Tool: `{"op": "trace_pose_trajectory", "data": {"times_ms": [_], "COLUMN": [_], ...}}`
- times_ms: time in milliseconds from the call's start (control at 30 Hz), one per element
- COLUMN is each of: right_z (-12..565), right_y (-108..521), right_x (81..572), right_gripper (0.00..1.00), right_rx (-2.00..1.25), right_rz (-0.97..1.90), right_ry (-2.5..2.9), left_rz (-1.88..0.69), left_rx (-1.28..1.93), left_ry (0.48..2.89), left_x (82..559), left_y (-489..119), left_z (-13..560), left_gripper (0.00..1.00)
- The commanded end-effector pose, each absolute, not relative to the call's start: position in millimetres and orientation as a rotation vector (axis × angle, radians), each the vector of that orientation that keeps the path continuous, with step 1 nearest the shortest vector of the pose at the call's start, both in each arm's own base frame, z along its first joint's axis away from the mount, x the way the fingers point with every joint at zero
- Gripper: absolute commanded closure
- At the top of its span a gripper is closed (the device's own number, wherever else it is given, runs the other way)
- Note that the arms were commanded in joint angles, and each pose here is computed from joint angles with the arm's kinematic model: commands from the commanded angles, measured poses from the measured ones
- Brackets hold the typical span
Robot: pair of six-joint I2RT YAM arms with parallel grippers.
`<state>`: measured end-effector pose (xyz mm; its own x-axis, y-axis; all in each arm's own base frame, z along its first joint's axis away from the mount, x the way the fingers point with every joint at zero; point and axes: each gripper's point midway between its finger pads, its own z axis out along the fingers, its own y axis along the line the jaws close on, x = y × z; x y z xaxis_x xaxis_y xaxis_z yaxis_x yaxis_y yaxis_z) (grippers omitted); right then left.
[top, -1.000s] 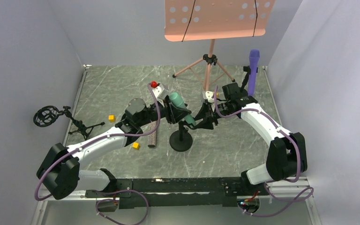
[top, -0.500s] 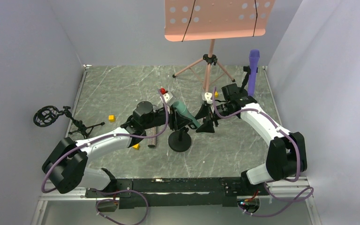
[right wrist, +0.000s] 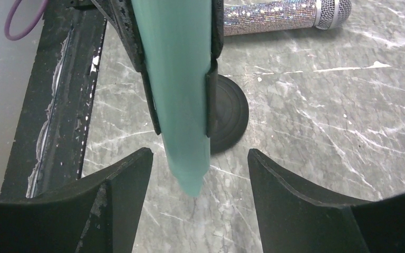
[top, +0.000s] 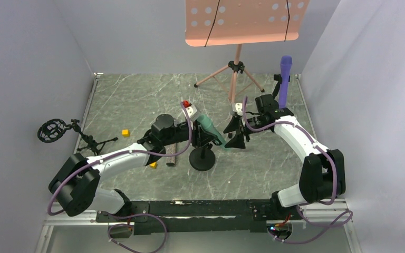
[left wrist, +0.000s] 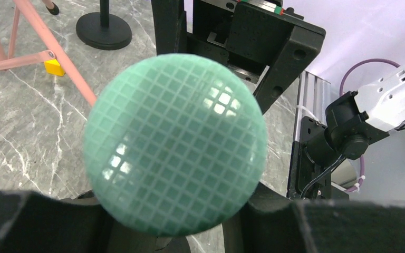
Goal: Attach the microphones to the stand
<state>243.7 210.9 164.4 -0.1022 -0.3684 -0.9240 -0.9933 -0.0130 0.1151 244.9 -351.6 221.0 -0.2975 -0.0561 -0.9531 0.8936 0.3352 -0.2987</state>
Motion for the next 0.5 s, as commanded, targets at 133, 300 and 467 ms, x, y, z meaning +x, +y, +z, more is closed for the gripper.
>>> {"op": "trace_pose_trajectory", "data": {"times_ms": [133,300,467], "right_z": [173.4,172.6,174.1], "right_y": [209.9,210.2,210.7], "right_x": [238.9,236.6,234.8], "right_gripper": [0.27,0.26,0.25], "right_rx": [-1.463,-1.465,-1.464], "right_rz": [1.110,1.122,1.129], "right_ry": [1.488,1.481,1.470], "left_rz": [-0.977,-0.946,-0.928], "left_rx": [0.891,0.908,0.838], "left_ry": [1.789,1.807,1.825], "left_x": [244.0,245.2,254.2], "left_y": [-339.4,-341.7,-341.6], "left_z": [156.3,155.8,170.3], "left_gripper": [1.00,1.00,0.70]}}
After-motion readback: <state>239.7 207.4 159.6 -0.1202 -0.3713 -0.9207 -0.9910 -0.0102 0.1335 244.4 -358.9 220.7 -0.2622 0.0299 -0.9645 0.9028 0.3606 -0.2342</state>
